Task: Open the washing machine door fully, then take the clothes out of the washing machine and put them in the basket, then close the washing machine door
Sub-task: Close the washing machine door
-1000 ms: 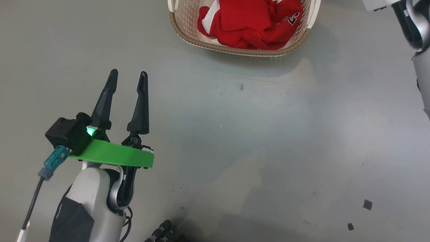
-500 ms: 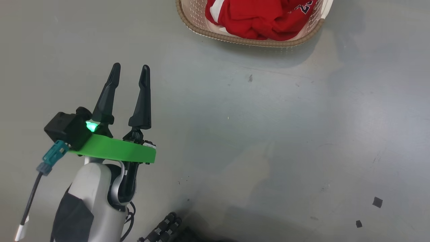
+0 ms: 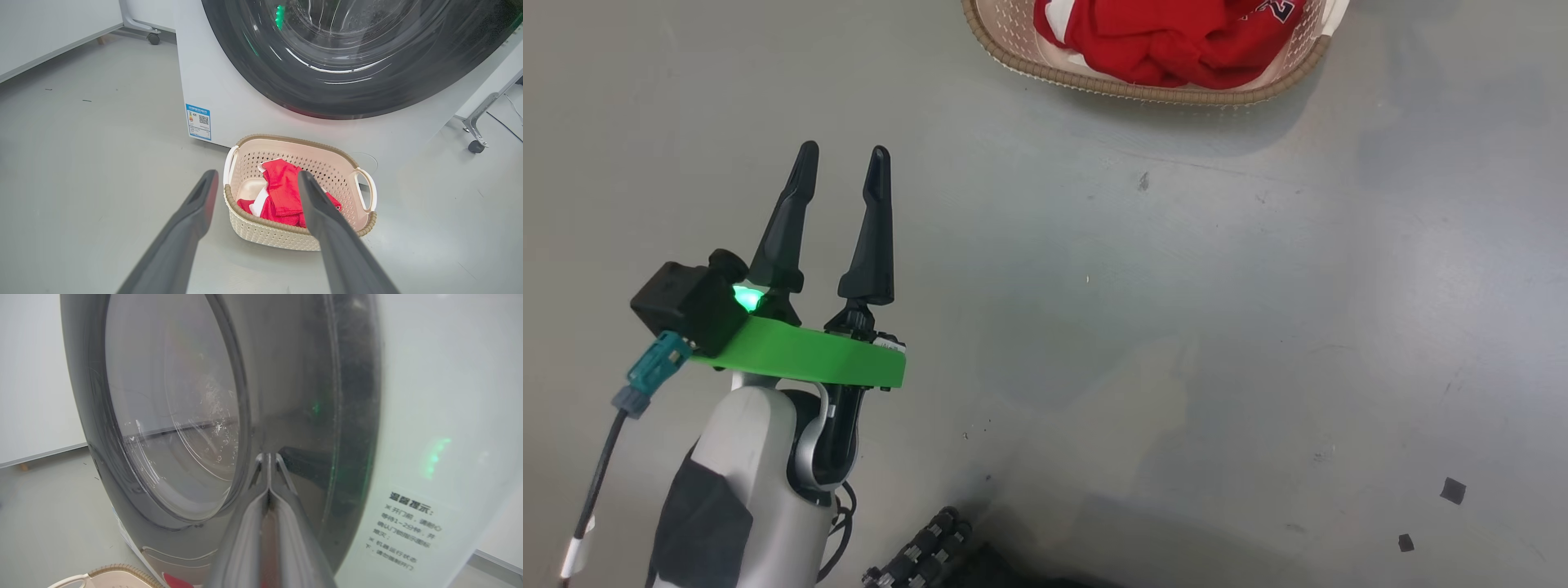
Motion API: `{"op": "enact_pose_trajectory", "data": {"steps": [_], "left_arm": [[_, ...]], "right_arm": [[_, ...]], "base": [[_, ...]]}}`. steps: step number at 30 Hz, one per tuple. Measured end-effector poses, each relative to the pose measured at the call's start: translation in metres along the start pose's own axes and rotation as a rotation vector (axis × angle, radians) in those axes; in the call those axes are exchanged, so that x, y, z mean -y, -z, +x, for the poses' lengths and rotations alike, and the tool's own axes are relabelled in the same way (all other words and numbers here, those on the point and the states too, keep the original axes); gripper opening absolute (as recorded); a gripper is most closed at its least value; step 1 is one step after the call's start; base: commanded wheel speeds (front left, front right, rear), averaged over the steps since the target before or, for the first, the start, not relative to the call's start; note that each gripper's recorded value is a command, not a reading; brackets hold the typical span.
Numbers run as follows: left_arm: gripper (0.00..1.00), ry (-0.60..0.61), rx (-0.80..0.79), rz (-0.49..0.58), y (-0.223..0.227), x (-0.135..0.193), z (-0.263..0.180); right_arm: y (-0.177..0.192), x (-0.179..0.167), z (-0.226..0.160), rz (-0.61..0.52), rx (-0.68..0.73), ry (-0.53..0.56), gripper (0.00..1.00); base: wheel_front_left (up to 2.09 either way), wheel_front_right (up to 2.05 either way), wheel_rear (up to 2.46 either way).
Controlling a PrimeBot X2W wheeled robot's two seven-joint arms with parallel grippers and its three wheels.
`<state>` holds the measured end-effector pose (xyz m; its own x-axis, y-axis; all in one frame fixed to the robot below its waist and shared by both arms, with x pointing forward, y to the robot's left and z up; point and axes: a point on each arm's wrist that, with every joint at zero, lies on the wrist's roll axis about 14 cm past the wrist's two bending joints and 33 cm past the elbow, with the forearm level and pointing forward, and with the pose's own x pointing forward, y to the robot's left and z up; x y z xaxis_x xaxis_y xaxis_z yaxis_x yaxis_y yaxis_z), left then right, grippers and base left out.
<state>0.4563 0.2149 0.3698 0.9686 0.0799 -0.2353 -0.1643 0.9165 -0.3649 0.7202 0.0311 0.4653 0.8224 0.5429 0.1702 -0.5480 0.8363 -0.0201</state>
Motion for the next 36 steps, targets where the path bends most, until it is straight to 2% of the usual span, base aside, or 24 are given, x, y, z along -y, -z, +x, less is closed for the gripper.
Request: {"op": "enact_pose_trajectory", "data": {"steps": [21, 29, 36], "left_arm": [[1.0, 0.01, 0.014, -0.006, -0.009, 0.004, -0.005], [1.0, 0.014, 0.059, 0.005, -0.028, 0.005, -0.01], [1.0, 0.045, 0.1, 0.039, -0.046, 0.016, -0.017]], "right_arm": [[0.004, 0.006, 0.002, -0.015, -0.033, 0.038, 0.0], [0.011, 0.006, -0.02, -0.011, -0.082, 0.052, 0.0], [0.017, -0.019, -0.051, 0.022, -0.147, 0.021, 0.0]], "base": [[0.0, 0.0, 0.0], [0.0, 0.0, 0.0], [0.0, 0.0, 0.0]]}}
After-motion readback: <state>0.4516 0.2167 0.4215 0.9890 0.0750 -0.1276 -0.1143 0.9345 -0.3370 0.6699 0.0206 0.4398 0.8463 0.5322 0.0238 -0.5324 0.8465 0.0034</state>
